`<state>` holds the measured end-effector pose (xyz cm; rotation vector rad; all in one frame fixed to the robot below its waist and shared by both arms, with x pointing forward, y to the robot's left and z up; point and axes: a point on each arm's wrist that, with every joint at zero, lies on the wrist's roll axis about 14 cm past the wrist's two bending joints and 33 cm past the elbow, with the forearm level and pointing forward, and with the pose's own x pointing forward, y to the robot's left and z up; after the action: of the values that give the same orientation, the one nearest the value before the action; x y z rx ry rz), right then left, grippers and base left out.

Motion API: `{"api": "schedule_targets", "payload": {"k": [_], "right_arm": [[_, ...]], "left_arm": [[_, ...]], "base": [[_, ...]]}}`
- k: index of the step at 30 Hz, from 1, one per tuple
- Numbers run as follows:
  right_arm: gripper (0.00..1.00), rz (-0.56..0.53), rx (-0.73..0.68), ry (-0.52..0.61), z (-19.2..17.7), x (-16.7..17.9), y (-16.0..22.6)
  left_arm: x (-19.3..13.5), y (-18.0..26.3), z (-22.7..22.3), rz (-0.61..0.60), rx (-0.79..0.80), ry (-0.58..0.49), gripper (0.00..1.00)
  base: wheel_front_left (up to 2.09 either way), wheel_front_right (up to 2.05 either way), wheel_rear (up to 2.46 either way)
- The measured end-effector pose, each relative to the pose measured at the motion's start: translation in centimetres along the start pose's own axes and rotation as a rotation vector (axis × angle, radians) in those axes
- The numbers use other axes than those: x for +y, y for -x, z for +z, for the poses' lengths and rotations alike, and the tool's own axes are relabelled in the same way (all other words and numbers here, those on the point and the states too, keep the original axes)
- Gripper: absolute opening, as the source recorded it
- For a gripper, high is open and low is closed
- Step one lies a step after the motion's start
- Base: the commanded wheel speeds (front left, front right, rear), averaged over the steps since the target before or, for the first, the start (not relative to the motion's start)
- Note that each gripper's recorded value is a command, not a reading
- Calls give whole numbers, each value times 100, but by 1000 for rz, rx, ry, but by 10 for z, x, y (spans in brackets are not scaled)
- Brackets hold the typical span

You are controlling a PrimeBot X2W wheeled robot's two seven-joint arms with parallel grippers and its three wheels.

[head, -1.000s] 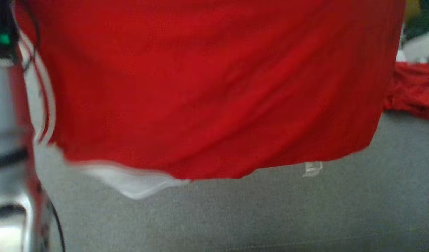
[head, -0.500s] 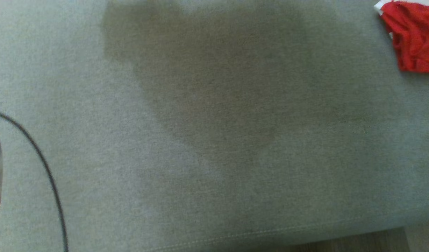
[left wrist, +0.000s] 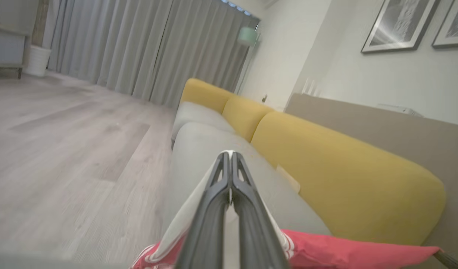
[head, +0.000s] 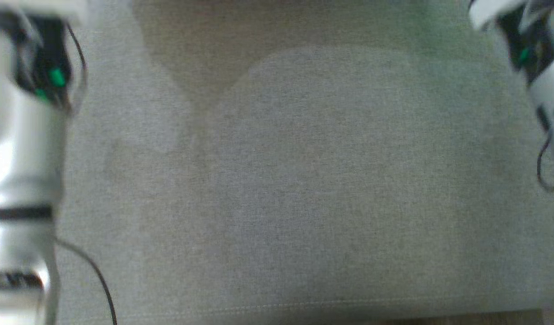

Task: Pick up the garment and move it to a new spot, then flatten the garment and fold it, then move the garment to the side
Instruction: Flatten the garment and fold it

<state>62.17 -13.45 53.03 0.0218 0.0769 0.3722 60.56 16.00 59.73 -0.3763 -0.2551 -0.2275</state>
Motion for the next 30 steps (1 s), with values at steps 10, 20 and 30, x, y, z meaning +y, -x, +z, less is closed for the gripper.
{"api": "schedule_targets", "payload": {"k": [10, 20, 30], "right_arm": [[0, -49, 176, -209, -81, -4, 94], [0, -49, 240, -324, -114, 21, 183], [0, -54, 271, -365, -128, 30, 242]], "left_arm": [[6, 149, -71, 66, 262, 53, 0], [-1, 259, -72, 146, 335, 46, 0], [-15, 328, -70, 217, 379, 78, 0]], "base": [[0, 0, 0], [0, 0, 0], [0, 0, 0]]}}
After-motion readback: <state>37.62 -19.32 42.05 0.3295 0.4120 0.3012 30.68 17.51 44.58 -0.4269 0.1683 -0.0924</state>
